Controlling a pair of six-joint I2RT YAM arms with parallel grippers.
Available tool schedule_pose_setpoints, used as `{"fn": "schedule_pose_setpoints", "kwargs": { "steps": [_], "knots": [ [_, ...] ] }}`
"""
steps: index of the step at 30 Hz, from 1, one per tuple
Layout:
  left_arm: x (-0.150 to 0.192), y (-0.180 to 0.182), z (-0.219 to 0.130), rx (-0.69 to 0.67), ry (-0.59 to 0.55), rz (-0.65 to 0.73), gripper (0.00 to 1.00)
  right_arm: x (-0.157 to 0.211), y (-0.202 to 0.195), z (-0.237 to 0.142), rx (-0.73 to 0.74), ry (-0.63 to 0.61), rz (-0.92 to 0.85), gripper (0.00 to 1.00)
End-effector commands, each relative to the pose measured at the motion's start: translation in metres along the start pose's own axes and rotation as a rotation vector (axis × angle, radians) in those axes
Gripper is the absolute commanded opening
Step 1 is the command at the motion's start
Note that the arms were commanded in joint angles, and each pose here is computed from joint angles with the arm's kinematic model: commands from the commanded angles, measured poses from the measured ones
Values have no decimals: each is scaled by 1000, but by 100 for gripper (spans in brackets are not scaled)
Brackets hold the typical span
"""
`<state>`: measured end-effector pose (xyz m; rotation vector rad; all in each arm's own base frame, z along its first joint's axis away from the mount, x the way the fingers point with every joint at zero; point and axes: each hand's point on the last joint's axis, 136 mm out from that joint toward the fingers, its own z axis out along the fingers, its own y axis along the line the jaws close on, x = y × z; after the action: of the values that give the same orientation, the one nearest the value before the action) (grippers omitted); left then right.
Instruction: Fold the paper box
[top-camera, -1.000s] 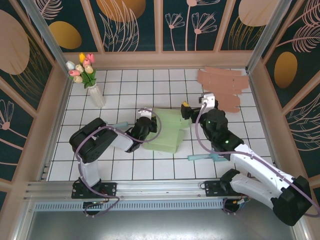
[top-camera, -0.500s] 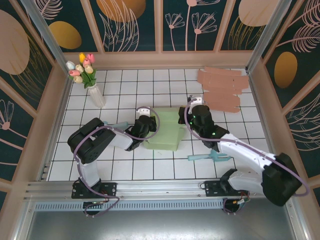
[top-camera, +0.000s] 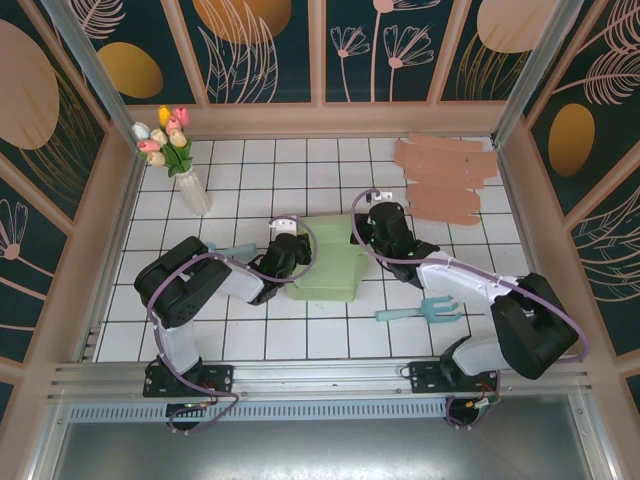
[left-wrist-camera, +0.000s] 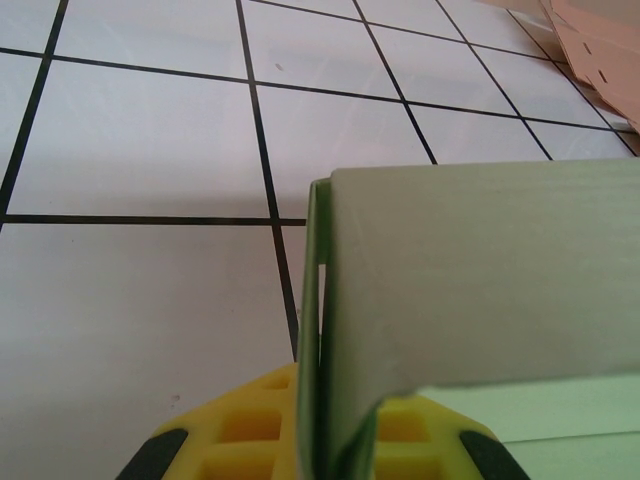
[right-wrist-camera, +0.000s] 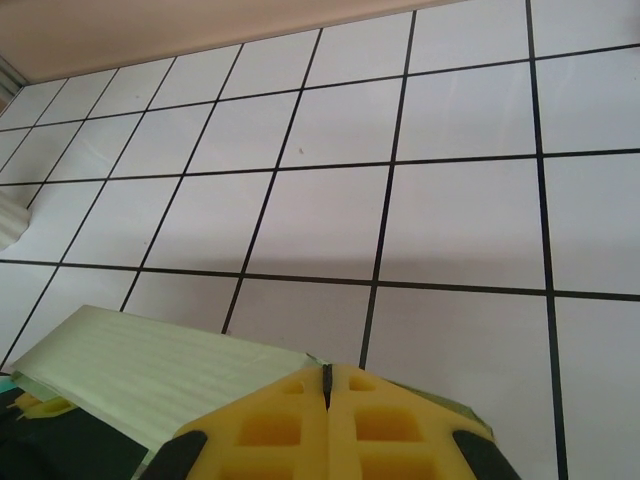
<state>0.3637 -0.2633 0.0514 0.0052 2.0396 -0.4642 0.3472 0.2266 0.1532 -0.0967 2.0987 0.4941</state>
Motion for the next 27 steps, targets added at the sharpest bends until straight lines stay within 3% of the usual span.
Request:
{"fn": "schedule_pose_setpoints", "kwargs": {
  "steps": [1,6,14,27],
  "knots": [
    [-4,3,-4,-1,-19,-39,0,5,6,6,-45,2,34,0],
    [-8,2,-4,3,-26,-54,0,20,11,13,-72,49,52,0],
    [-4,5,-2,-14,-19,-51,0,26,0,3,-65,18,80,0],
    [2,7,-1,-10,-19,11,0,40,-63,2,200,39,22,0]
  ]
}}
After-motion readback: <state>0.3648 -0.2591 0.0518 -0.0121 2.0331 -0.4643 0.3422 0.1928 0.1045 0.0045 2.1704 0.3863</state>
